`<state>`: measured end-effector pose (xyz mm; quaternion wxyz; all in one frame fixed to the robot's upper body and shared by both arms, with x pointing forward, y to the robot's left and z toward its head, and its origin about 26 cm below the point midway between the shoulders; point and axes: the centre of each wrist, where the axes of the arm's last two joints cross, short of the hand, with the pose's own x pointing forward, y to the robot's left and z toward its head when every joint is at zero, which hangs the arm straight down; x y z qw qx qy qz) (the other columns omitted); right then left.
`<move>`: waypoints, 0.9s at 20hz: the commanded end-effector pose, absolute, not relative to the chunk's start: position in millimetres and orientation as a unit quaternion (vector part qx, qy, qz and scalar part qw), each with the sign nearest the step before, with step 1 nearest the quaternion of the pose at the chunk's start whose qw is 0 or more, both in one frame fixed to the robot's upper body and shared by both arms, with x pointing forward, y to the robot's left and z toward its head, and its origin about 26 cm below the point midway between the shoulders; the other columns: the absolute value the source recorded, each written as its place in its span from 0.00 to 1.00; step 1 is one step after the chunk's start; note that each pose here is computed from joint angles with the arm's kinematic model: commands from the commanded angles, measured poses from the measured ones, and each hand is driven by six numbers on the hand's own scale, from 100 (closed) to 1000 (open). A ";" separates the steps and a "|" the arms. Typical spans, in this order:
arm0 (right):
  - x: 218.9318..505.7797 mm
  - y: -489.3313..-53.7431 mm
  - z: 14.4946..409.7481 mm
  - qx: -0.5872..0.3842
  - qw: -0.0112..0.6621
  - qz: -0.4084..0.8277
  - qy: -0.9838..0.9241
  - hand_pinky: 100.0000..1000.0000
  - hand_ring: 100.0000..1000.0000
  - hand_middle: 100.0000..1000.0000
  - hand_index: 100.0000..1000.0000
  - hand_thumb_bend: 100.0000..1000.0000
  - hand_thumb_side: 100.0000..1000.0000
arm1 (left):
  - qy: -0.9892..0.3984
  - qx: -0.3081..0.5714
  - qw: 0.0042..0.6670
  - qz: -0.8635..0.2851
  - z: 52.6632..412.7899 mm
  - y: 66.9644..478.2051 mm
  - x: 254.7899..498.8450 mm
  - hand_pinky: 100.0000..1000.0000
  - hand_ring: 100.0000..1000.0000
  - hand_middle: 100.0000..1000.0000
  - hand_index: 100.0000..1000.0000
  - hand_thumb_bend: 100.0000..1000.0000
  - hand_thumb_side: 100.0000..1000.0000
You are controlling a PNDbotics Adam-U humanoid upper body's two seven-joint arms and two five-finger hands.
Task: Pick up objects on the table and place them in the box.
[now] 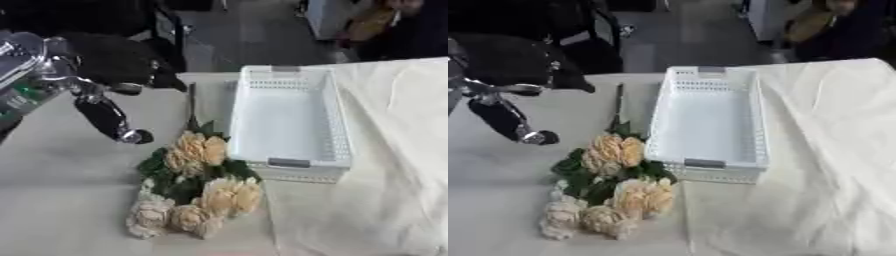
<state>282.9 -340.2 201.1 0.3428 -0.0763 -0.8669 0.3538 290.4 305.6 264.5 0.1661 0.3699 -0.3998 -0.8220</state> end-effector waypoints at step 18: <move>284.3 -336.0 216.9 -0.070 0.317 0.373 -0.869 0.68 0.77 0.84 0.95 0.00 0.52 | -0.428 0.319 0.021 -0.846 266.2 267.4 308.1 0.86 0.86 0.76 0.92 0.84 0.52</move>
